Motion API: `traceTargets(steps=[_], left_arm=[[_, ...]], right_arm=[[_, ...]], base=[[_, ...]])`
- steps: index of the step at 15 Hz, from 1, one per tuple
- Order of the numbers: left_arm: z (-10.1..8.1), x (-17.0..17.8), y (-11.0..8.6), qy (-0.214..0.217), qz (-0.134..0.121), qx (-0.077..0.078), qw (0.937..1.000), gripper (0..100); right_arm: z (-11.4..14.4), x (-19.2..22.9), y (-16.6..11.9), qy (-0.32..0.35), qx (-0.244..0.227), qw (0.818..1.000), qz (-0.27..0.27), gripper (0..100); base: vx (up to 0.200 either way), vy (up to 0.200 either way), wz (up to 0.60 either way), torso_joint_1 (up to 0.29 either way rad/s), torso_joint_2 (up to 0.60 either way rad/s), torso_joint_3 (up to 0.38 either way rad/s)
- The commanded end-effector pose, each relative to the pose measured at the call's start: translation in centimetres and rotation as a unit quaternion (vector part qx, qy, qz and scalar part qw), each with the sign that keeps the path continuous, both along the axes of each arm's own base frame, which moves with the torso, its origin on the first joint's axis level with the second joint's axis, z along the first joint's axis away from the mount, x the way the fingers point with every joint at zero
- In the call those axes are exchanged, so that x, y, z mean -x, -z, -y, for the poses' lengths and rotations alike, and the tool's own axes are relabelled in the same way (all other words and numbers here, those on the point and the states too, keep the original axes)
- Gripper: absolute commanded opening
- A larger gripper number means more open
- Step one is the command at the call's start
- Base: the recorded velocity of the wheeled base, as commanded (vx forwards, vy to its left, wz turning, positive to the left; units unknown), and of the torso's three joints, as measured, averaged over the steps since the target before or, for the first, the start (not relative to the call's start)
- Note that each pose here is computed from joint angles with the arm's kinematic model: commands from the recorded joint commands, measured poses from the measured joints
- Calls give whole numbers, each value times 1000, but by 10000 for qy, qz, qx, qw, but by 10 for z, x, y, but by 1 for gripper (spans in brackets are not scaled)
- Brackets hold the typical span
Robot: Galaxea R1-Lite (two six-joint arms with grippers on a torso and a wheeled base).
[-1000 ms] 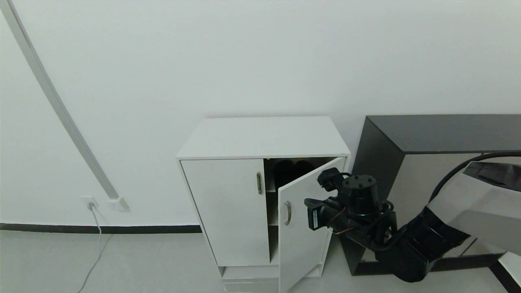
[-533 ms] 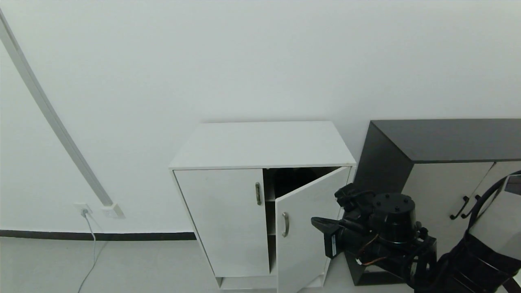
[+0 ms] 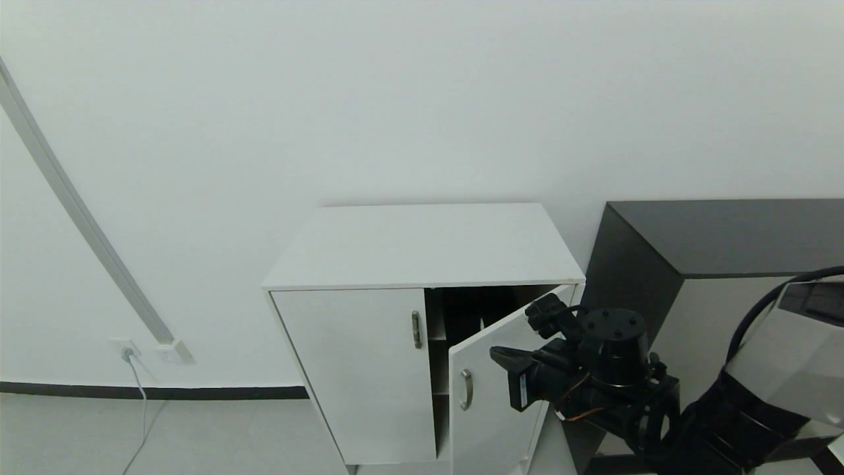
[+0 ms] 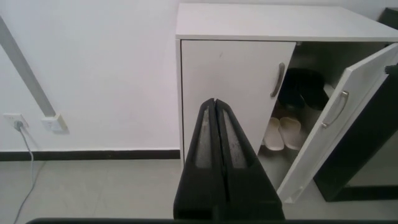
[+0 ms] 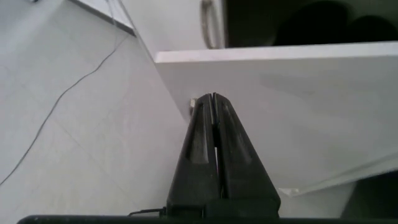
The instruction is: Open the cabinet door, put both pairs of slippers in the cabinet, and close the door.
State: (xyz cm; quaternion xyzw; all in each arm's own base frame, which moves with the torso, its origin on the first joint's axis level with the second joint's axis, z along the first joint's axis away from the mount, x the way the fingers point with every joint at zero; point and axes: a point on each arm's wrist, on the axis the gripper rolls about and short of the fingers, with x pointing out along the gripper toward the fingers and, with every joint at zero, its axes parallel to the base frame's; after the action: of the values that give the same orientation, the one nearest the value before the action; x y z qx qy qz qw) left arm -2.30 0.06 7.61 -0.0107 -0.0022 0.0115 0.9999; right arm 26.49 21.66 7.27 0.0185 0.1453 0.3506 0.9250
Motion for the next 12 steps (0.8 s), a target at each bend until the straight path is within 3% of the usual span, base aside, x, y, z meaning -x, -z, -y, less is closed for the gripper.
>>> traceTargets(steps=[1, 12], left_arm=[[0, 0, 0, 0, -6, 1, 10000, 0], [0, 0, 0, 0, -6, 1, 10000, 0]], right_arm=[[-9, -14, 14, 23, 44, 10000, -54, 0], [-24, -62, 24, 283, 80, 9995, -94, 0]], base=[[0, 0, 0, 0, 0, 0], [0, 0, 0, 0, 0, 0]])
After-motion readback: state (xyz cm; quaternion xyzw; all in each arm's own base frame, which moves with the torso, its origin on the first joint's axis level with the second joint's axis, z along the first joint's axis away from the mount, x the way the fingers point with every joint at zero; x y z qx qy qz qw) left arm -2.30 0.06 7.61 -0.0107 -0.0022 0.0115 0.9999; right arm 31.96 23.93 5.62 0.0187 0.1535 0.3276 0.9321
